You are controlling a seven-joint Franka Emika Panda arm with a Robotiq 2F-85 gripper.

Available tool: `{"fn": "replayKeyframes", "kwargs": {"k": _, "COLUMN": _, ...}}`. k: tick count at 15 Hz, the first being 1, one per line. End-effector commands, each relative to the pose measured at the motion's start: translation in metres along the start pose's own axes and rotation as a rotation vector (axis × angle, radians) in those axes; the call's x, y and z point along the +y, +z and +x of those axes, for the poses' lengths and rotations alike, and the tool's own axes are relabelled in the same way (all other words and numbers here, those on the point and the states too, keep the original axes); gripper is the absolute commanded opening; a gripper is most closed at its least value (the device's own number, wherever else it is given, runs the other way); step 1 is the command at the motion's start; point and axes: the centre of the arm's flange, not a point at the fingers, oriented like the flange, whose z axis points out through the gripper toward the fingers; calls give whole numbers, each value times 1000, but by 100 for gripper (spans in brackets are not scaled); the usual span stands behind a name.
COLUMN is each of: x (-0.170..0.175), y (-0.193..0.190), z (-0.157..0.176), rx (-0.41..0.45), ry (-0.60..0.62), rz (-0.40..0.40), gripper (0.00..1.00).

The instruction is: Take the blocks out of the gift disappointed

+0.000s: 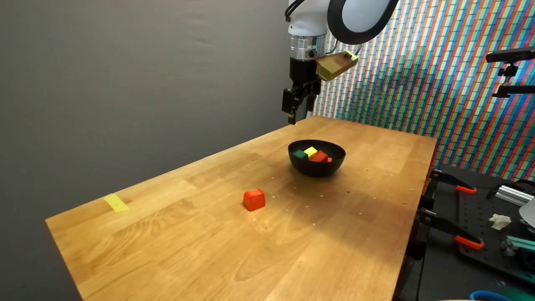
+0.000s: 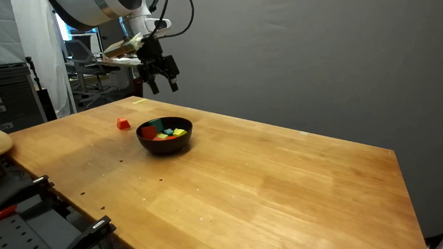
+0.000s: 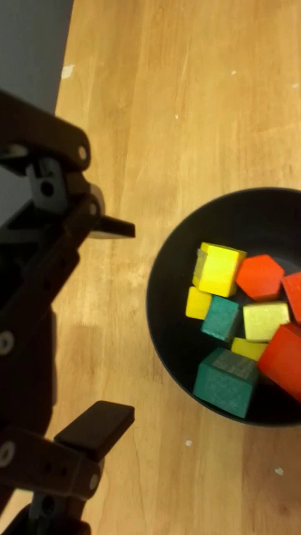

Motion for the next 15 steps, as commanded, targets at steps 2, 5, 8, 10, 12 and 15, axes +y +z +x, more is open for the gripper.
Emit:
{"fn": "replayKeyframes", "kwargs": {"k": 2, "x": -15, "y": 29, "z": -23, "rx": -74, "ry": 86, "rz": 100, "gripper": 100}}
{"fn": "replayKeyframes", "kwargs": {"k": 5, "x": -18, "y": 38, "z": -33, "rx": -106, "ry": 146, "rz": 131, "gripper": 100}}
{"fn": "replayKeyframes", "kwargs": {"k": 8, "x": -24, "y": 47, "z": -34, "rx": -103, "ry": 209, "rz": 157, "gripper": 100}}
{"fn": "replayKeyframes", "kwargs": {"k": 10, "x": -26, "y": 54, "z": -29, "rx": -66, "ry": 251, "rz": 171, "gripper": 100}}
{"fn": "replayKeyframes", "kwargs": {"k": 12, "x": -28, "y": 62, "z": -25, "rx": -45, "ry": 283, "rz": 166, "gripper": 100}}
{"fn": "replayKeyframes", "kwargs": {"k": 15, "x": -23, "y": 74, "z": -26, "rx": -41, "ry": 331, "rz": 166, "gripper": 100}}
